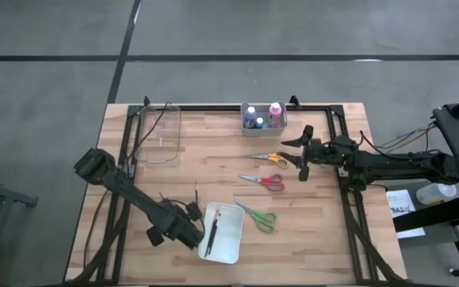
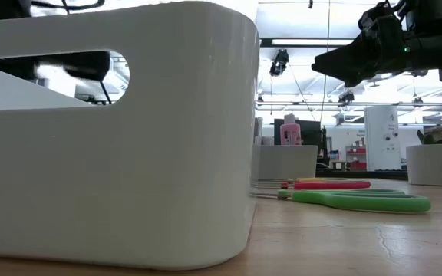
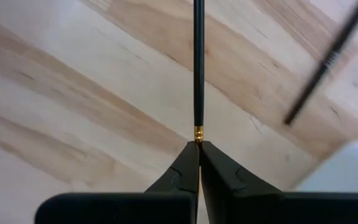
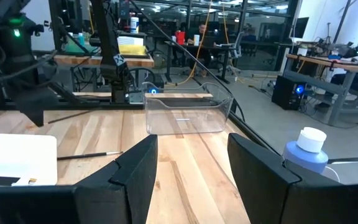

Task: Pick & Place Paint Supplies
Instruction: Put the gold paint brush into the white bin

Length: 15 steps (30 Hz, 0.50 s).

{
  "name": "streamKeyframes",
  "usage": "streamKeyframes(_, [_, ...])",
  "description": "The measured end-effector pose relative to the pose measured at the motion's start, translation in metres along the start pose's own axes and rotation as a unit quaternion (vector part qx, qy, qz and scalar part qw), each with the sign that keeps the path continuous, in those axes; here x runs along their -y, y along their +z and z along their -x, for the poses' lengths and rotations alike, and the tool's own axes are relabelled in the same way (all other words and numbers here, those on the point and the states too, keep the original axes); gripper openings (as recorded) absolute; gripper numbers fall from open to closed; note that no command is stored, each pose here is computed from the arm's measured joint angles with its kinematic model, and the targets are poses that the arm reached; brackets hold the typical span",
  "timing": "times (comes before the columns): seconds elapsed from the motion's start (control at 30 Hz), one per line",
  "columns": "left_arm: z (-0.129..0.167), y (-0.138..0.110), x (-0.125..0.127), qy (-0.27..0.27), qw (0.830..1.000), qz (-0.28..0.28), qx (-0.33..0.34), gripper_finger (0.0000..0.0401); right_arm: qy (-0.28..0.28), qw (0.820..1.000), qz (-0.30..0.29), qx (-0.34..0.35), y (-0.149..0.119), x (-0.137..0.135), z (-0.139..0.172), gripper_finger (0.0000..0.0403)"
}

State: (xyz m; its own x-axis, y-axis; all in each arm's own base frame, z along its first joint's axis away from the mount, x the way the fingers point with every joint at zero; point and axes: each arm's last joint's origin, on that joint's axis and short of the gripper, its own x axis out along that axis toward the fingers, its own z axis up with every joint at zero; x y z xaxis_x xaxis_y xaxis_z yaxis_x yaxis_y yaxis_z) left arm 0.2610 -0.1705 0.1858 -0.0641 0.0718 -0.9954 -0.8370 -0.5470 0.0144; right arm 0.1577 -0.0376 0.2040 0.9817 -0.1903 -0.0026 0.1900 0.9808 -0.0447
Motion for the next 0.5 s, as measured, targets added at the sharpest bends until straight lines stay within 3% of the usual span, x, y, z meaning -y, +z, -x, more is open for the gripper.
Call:
streamKeyframes(0.27, [0.048, -0.003, 0.013, -0.014, 0.994, -0.113, -0.004, 0.001, 0.0, 1.0, 0.0, 0.0, 0.0, 0.0, 0.0, 0.0193])
streamKeyframes(0.5, [0.089, -0.006, 0.024, -0.134, 0.974, -0.179, 0.021, 0.001, 0.0, 1.0, 0.0, 0.0, 0.0, 0.0, 0.0, 0.0193])
